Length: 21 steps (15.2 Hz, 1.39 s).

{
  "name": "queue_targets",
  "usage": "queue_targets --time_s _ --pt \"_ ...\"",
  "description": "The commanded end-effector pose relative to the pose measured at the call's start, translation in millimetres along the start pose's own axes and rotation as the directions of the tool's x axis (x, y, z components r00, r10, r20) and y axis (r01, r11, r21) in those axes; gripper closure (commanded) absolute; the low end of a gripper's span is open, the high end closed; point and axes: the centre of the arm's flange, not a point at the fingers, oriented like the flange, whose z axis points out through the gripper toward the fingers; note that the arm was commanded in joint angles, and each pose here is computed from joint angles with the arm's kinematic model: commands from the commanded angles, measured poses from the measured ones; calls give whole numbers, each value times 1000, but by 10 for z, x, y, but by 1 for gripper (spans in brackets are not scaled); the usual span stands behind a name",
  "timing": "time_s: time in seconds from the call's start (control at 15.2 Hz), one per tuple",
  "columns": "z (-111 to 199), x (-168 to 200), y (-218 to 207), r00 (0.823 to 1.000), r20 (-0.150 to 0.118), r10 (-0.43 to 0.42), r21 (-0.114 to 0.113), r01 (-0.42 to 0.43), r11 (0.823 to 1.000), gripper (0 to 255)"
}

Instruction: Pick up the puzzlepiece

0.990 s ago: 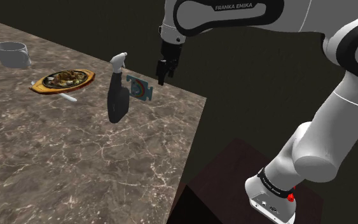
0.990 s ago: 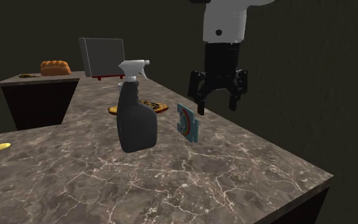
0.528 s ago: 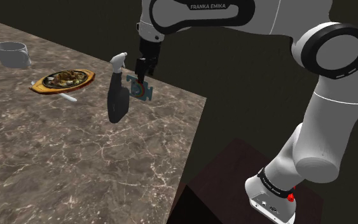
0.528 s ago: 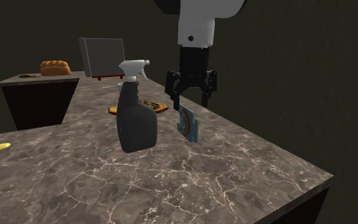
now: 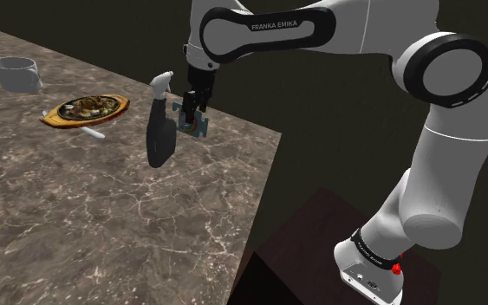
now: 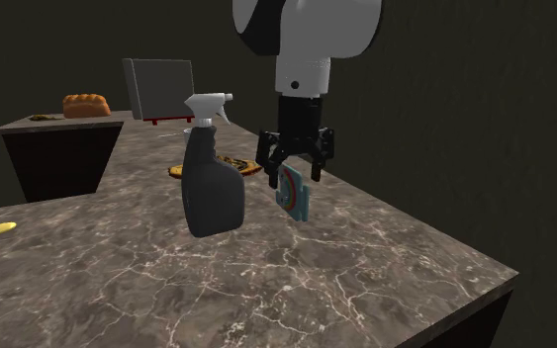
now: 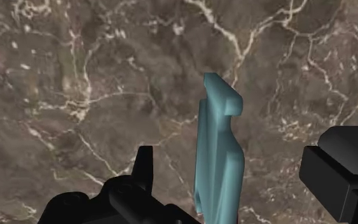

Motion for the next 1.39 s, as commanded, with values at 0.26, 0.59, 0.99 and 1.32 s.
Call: queue_targets --time_s 0.26,0.59,0.99,1.32 --pt "15 2 0 1000 -1 0 0 0 1000 255" --pt "17 -7 0 1000 -1 0 0 0 1000 255" --pt "-300 0 -10 1000 -1 0 0 0 1000 255" --pt "-564 6 -19 1000 -1 0 0 0 1000 255"
